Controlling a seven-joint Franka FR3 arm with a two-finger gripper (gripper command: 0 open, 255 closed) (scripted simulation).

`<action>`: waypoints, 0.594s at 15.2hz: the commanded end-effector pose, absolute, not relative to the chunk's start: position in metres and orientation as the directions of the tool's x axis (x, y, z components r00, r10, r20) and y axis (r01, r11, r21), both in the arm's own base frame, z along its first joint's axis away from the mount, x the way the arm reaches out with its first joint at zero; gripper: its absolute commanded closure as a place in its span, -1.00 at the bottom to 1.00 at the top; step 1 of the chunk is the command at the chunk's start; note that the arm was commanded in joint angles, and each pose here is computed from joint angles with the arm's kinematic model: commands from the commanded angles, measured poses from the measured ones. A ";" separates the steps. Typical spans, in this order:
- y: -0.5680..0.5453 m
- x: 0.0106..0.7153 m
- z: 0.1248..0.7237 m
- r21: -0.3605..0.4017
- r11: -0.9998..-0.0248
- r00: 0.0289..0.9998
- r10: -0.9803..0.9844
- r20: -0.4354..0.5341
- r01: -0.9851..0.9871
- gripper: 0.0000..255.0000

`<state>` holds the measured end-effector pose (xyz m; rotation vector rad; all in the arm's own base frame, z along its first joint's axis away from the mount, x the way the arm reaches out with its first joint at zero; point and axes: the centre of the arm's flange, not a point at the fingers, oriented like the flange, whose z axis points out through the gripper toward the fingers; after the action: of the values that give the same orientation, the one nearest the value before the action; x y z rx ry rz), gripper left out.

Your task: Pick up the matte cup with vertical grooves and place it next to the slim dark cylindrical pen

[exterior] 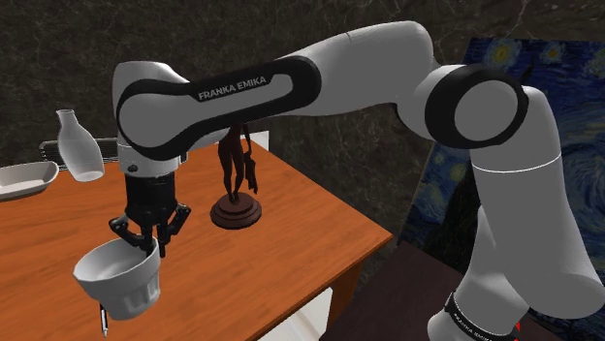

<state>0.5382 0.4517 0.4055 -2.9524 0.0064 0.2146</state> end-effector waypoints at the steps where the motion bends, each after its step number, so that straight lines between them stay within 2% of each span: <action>1: 0.452 0.538 0.395 -0.180 -0.983 0.990 0.009 -0.143 -0.017 1.00; 9: 0.452 0.538 0.362 -0.180 -0.983 0.990 0.009 -0.143 -0.017 1.00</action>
<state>0.5375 0.4521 0.3629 -2.9525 0.0065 0.2147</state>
